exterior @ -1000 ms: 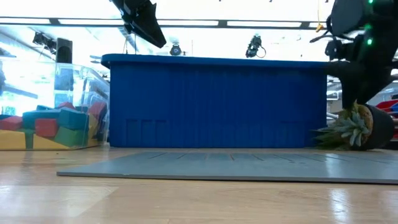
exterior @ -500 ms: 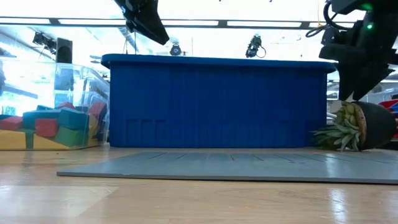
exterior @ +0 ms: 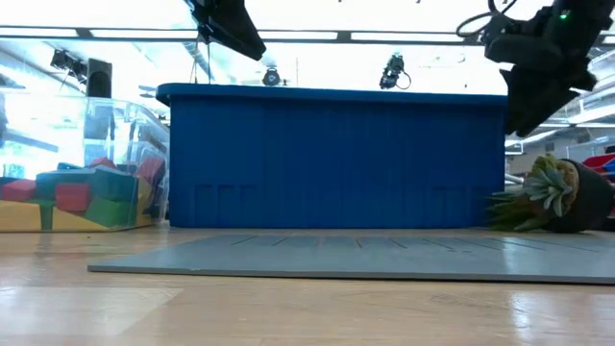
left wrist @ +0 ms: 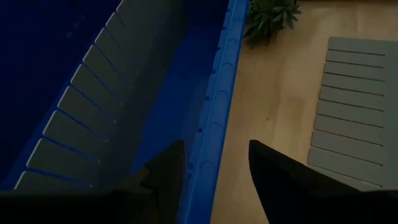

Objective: Sort Items/Unsort Items

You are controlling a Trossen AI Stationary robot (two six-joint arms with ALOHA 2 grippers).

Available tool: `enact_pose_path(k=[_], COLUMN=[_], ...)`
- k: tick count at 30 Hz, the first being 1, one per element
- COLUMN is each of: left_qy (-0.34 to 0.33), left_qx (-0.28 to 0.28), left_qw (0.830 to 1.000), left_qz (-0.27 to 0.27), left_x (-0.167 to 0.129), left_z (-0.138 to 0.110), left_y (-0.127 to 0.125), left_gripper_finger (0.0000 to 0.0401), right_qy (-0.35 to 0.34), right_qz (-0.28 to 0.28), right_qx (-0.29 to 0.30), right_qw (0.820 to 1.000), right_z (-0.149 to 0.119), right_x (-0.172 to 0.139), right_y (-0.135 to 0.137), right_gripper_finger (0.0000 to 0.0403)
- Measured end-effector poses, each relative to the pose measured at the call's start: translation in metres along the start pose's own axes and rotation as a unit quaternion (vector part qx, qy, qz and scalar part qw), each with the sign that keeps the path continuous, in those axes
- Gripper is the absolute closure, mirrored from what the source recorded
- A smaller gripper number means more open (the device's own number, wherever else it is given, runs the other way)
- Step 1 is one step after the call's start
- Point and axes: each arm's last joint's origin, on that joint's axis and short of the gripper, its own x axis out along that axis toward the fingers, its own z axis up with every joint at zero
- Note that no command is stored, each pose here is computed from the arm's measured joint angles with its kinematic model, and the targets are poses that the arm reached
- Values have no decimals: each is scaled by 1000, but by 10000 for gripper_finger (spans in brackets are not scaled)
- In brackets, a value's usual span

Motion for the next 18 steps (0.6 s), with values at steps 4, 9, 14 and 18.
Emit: enact_pose_path(k=[4,9,14,18], left_qy=[-14,-25,-23,-19], left_qx=[-2,-10,-23,-30], left_qw=[1000,1000,999,999], left_qz=[-6,-16,-22,-22], left_x=[-7,-14,-15,-14], left_z=[8,13,12,10], left_y=[-1,-5,-9,-9], left_gripper_finger=[215,215,215,215], right_qy=[-14,-27,-45,-48], right_qz=[16,35,38,43], right_qx=[-16,-9,-6,-11], right_qw=[1000,999,998,998], right_z=[4,9,11,11], right_x=[1,2,2,4], right_y=[4,7,9,10], right_gripper_finger=[215,213,195,168])
